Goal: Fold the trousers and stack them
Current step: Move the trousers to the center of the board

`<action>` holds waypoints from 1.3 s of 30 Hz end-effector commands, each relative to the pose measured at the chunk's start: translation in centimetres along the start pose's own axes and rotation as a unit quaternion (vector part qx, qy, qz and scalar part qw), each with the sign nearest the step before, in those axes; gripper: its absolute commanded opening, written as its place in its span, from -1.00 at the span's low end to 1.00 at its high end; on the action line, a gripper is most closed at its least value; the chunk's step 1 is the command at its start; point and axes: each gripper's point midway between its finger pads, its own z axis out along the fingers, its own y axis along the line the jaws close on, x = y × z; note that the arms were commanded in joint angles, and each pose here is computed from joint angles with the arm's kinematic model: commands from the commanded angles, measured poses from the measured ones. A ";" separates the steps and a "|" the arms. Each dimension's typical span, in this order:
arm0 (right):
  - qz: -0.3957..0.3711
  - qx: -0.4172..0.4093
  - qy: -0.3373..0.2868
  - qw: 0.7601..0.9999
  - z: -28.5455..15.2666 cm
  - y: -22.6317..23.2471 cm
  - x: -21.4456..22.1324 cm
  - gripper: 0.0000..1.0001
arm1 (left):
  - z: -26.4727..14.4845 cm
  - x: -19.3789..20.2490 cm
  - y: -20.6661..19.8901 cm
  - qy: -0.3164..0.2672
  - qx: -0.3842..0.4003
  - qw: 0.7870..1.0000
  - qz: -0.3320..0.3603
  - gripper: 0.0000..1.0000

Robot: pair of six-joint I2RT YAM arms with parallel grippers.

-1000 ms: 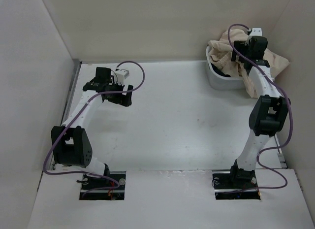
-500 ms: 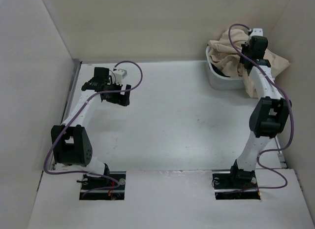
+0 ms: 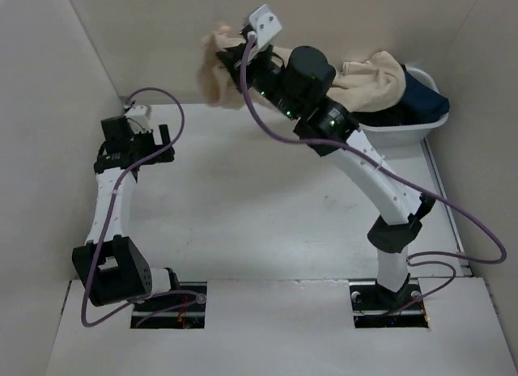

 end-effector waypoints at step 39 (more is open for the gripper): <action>0.337 0.389 0.317 0.797 -30.9 -15.7 35.5 1.00 | -5.4 12.1 -4.0 0.127 0.075 0.903 0.404 0.90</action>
